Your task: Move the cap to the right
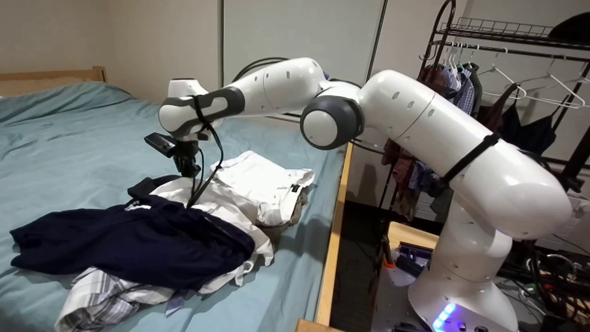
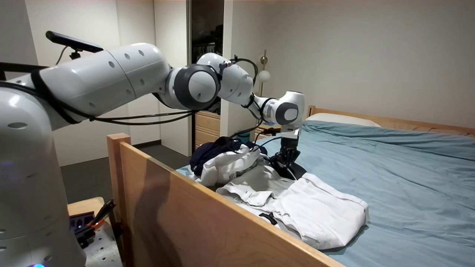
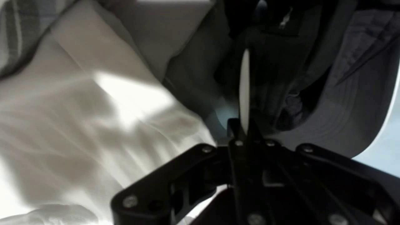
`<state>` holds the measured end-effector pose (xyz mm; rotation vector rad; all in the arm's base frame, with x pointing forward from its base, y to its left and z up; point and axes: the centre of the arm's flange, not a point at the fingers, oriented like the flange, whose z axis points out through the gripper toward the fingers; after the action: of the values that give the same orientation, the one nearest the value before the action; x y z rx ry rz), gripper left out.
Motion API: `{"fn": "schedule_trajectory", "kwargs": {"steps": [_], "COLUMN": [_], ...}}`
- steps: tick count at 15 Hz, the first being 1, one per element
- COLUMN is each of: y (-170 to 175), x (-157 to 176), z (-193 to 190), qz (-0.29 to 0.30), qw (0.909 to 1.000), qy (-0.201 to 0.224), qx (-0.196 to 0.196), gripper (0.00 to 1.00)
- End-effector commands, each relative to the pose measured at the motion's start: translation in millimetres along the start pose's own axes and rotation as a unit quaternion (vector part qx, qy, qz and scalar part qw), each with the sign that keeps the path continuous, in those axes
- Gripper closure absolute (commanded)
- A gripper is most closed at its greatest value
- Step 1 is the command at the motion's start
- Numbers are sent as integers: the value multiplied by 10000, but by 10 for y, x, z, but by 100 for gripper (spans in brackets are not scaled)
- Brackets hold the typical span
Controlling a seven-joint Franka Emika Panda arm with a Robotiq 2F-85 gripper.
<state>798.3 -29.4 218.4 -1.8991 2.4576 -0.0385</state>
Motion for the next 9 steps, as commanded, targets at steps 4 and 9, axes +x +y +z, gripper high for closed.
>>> {"fn": "schedule_trajectory", "kwargs": {"steps": [4,9], "y": [-73,38], "x": [232,1129], "z": [-159,-382], "qz": [-413,-550], "qw": [9953,9794], "qy": [-768,-1881], "qx": [-426,-484], "gripper": [93,93]}}
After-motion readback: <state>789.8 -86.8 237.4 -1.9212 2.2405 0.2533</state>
